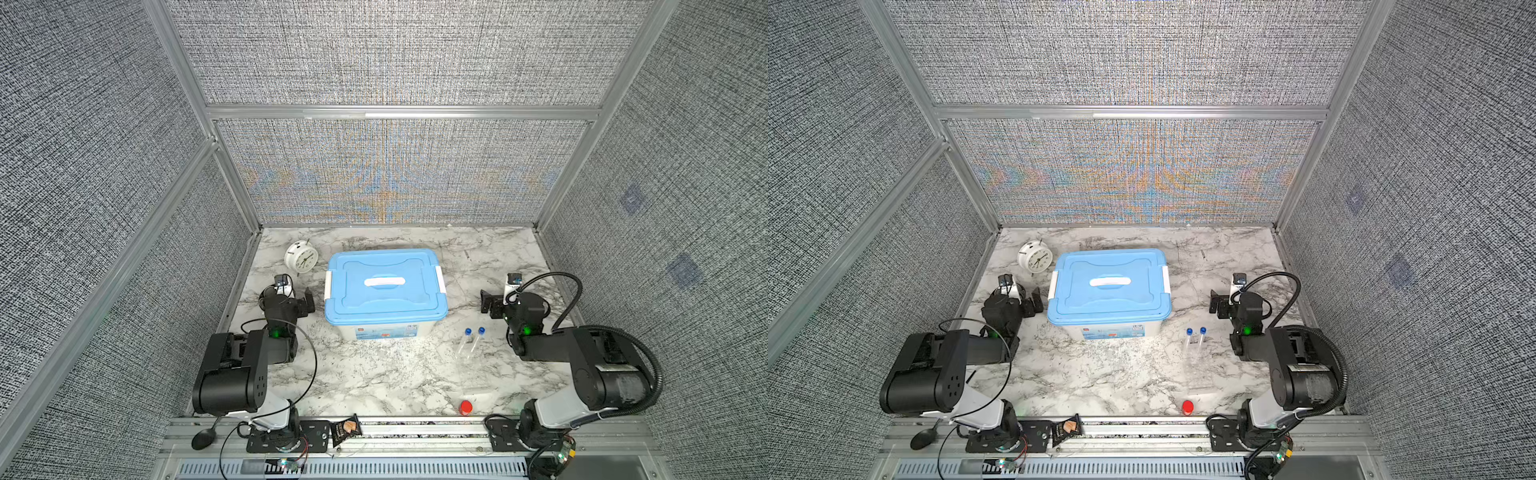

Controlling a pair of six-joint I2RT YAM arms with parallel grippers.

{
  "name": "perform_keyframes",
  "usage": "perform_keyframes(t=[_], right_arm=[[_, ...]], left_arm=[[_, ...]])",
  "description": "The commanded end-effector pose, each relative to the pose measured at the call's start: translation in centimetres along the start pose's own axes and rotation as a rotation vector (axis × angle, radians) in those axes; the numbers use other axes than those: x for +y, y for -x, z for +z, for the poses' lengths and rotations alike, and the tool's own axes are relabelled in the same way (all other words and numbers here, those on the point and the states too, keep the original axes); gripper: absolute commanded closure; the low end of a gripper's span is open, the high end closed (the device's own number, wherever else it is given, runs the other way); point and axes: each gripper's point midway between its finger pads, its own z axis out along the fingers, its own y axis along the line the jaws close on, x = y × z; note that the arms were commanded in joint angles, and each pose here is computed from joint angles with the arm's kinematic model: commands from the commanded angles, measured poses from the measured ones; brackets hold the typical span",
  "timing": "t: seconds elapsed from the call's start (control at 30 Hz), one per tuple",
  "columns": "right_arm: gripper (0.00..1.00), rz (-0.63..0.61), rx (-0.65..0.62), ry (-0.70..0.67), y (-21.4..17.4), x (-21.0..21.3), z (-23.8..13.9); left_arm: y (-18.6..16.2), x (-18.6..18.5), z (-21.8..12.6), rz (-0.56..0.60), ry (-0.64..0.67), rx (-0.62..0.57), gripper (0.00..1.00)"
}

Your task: Organize the chemistry lab equipment

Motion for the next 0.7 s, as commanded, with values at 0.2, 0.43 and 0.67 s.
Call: perform_keyframes(t=[0.2, 0.43, 0.67], right_arm=[[0.01, -0.029, -0.018, -0.012, 0.82, 0.19, 0.26], [0.01, -0.029, -0.017, -0.014, 0.79, 0.18, 0.26], [0.01, -0.029, -0.017, -0.014, 0.78, 0.22, 0.26]], left_arm=[[2.21, -0.79, -0.22, 0.024, -0.042, -0.089, 0.01], [2.14, -0.84, -0.24, 0.026, -0.046, -0.092, 0.01], [2.21, -0.86, -0.2, 0.028, -0.045, -0.092, 0.01]])
